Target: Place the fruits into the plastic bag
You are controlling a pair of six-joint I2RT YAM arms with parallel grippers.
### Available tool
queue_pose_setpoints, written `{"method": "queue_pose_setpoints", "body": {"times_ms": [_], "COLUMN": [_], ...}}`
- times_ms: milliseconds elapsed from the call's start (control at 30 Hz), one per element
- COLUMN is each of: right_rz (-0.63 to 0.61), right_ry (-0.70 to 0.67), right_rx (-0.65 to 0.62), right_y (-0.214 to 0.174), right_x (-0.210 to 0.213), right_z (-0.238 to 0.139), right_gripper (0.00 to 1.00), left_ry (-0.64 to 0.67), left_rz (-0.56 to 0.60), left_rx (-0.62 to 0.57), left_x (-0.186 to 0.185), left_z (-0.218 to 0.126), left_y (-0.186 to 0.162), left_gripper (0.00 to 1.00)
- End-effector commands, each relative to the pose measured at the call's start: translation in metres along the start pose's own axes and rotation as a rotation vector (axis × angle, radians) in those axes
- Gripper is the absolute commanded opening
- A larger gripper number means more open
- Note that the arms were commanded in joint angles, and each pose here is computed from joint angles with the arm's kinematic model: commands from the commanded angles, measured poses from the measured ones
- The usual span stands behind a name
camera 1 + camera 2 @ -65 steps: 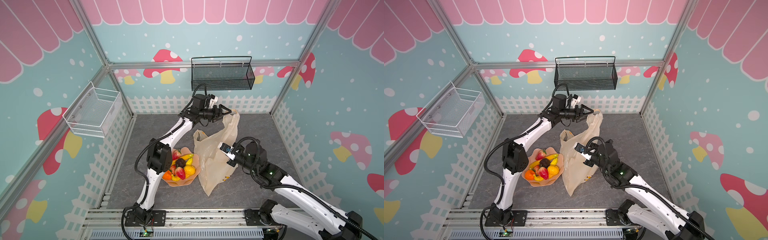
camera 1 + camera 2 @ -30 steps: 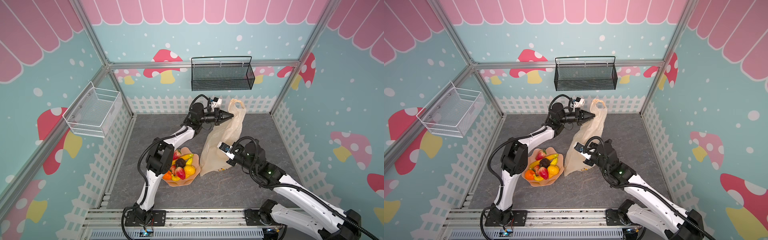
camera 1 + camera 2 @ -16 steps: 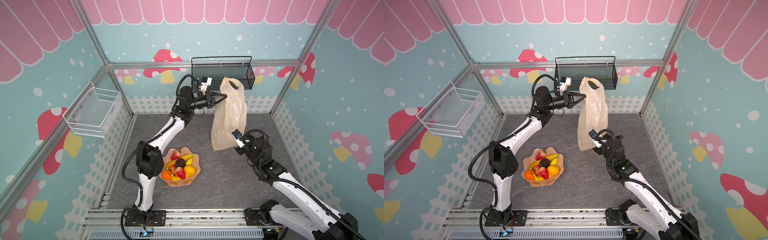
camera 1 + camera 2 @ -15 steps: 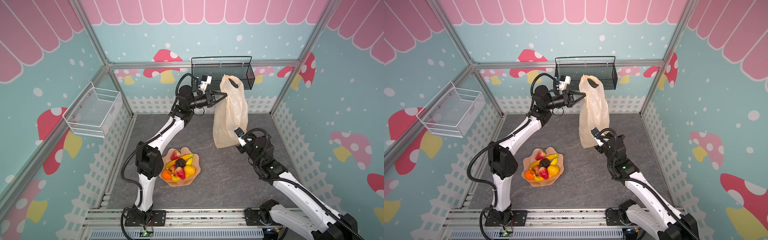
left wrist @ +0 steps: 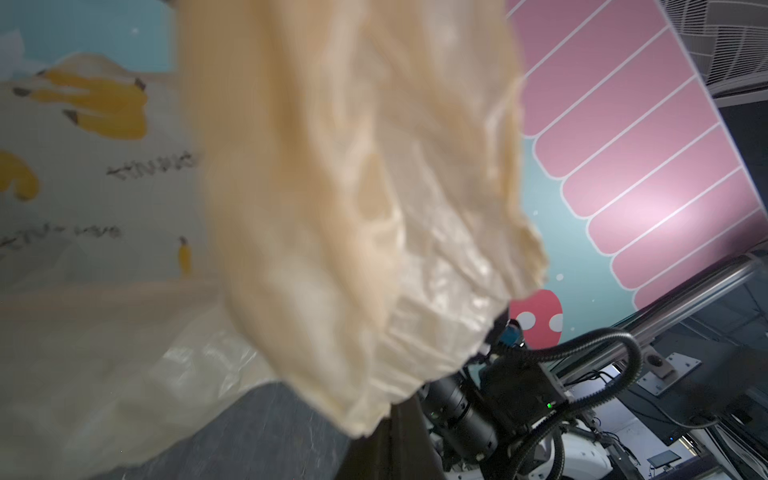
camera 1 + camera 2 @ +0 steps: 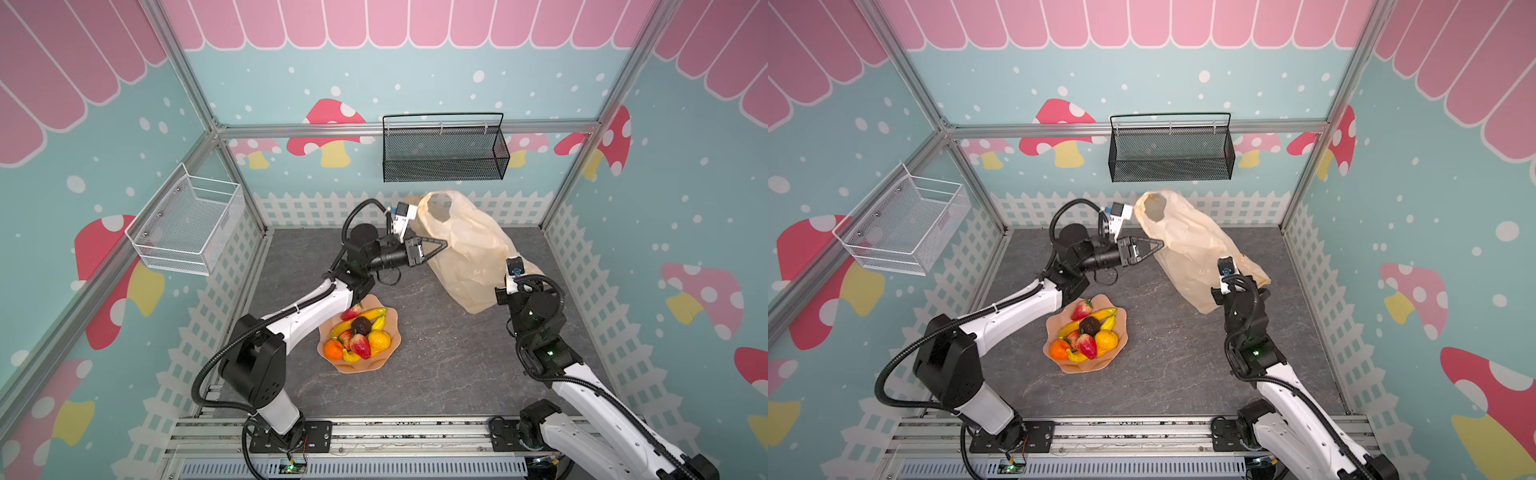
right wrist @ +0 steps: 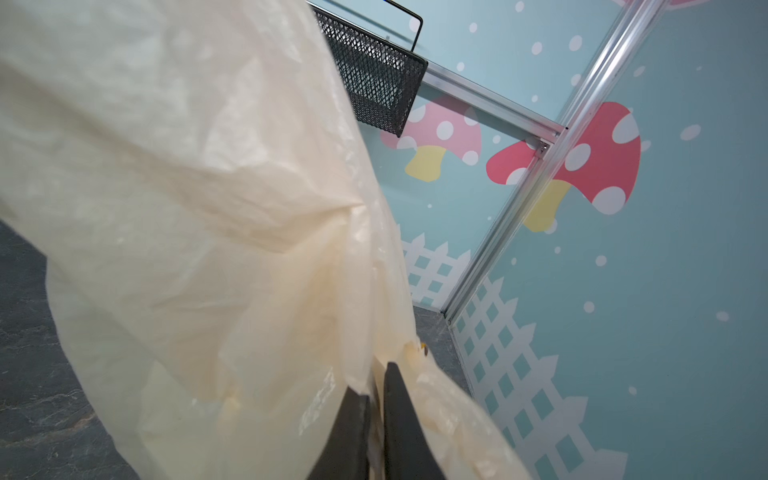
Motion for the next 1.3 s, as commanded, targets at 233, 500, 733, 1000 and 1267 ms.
{"method": "queue_pose_setpoints", "body": {"times_ms": [233,500,733,1000,1267], "right_rz": [0.414,0.479,0.549,0.537,0.462], "right_ry": [0.079,0.214,0.137,0.322,0.379], "right_rx": [-0.007,0.179,0.316,0.673,0.963], "right_y": [-0.023,-0.005,0.015,-0.006,-0.037], "right_x": [-0.015,-0.004,-0.005,0.038,0.093], "right_z": [-0.049,-0.050,-0.038,-0.009,-0.013], "right_gripper": [0.72,0.79,0.80,0.80,0.80], "left_ry": [0.155,0.272,0.337,0.514,0.660], "left_rz": [0.050,0.130,0.177,0.168,0.014], "left_rx": [0.235,0.499,0.647,0.517,0.291], "left_x": [-0.028,-0.026,-0.024,-0.050,-0.078], "left_z": [-0.036,-0.048,-0.057,-0.109,-0.167], "left_y": [-0.111,-0.194,-0.231,-0.214,-0.180], "left_gripper": [0.00,0.01,0.47,1.00,1.00]}}
Point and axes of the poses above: each gripper's point midway between its finger pads, its own z axis out along the fingers, its own x axis along the line the jaws close on, y = z × x, the point moved 9 cm from there along -z, back along the fingers, and after that the axes turned 11 degrees about z, right-handed, at the moved point
